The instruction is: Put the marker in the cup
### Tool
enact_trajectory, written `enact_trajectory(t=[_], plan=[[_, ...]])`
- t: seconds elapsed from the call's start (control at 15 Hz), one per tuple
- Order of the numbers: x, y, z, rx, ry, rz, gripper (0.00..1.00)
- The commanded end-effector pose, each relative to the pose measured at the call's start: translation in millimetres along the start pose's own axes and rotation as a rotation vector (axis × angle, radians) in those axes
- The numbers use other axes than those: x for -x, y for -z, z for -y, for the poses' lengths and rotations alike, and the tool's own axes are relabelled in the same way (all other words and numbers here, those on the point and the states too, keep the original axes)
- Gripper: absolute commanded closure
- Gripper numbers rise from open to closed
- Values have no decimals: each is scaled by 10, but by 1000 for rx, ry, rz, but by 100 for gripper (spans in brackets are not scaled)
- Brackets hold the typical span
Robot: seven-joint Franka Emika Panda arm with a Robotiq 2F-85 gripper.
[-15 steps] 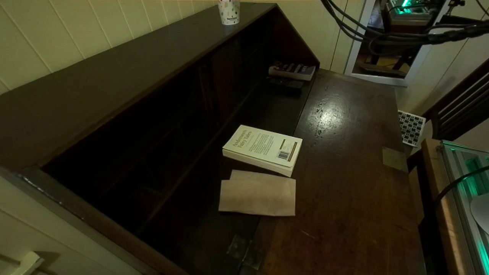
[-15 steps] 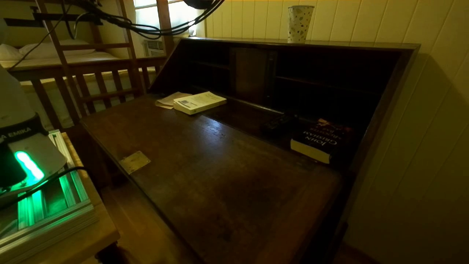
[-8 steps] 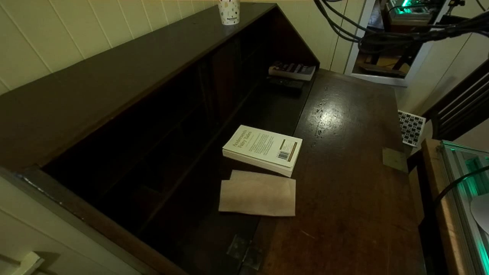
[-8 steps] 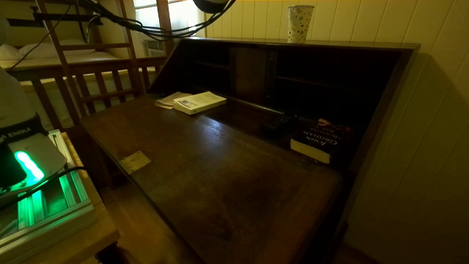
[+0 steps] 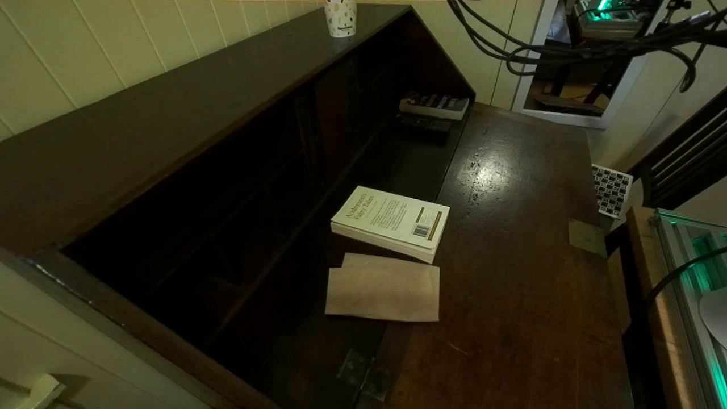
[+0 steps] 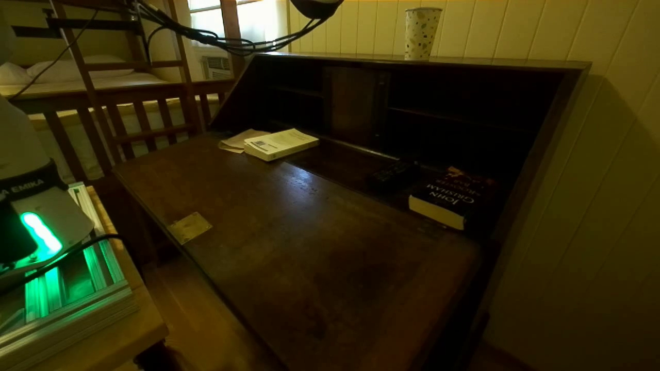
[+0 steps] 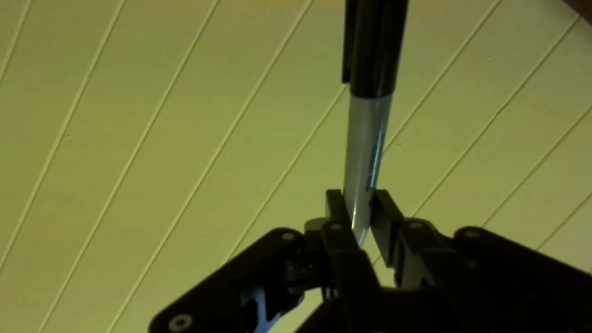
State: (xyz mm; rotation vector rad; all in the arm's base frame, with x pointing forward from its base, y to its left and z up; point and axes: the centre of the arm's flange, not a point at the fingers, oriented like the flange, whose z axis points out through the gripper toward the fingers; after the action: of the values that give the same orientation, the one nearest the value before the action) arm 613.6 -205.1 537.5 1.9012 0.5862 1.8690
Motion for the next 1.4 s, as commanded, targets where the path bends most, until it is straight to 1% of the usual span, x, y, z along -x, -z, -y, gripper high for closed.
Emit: enact_trajectory(t=[0.0, 0.2, 0.47, 0.73, 1.07, 1.33], plan=[[45, -212, -141, -23, -55, -37, 95], [90, -266, -110, -29, -111, -34, 95], [133, -226, -118, -7, -168, 2, 95], [177, -193, -125, 2, -209, 31, 95], [319, -188, -45, -4, -255, 31, 95], [430, -181, 19, -7, -272, 46, 95]])
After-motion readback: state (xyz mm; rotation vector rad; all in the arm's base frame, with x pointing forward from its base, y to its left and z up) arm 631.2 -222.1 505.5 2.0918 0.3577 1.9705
